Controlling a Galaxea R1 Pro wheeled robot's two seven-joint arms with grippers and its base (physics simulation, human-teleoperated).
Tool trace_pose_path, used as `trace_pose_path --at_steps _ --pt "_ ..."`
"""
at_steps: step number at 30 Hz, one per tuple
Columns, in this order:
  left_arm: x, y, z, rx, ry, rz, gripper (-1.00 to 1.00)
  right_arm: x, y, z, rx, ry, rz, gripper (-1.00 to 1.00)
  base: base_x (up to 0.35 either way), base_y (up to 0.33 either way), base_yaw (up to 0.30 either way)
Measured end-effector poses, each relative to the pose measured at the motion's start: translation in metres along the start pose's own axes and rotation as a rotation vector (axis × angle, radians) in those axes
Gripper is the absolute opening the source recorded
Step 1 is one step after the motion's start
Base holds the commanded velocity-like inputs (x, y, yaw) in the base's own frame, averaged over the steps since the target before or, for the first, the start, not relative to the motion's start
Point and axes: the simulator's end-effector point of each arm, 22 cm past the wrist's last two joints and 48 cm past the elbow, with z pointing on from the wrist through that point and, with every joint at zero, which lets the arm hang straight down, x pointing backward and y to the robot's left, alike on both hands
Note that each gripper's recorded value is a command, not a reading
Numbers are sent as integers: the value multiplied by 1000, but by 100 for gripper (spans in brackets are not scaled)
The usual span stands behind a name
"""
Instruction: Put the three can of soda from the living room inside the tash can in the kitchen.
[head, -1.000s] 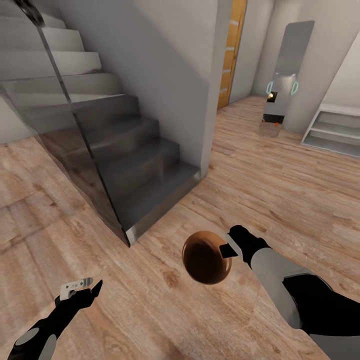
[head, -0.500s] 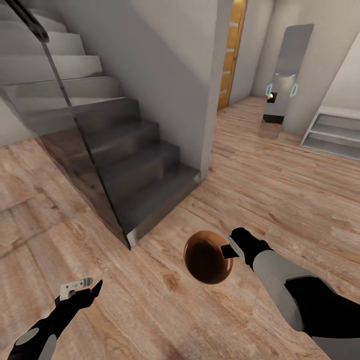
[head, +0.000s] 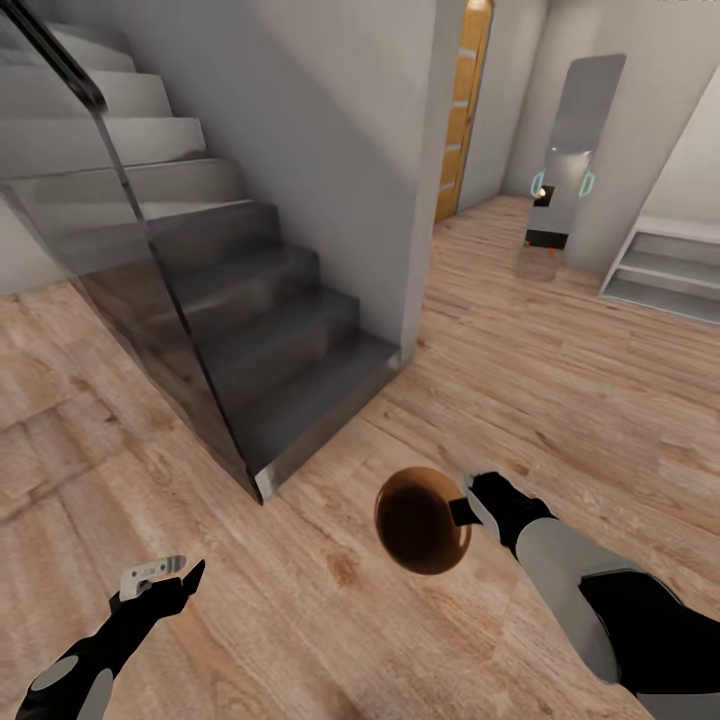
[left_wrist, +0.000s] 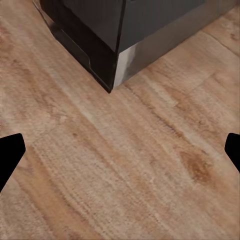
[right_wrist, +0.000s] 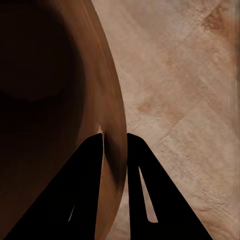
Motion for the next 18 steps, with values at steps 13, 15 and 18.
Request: trace_pose_path --at_steps 13,15,18 --pt "-20 -6 -13 1 6 1 100 8 -11 -10 -39 -35 1 -100 0 0 0" --pt "-23 -6 -15 1 7 0 100 8 -12 -13 -43 -34 6 -100 0 0 0" --pt "-27 -7 -18 1 8 0 100 12 -15 -16 -42 -28 5 -100 0 0 0"
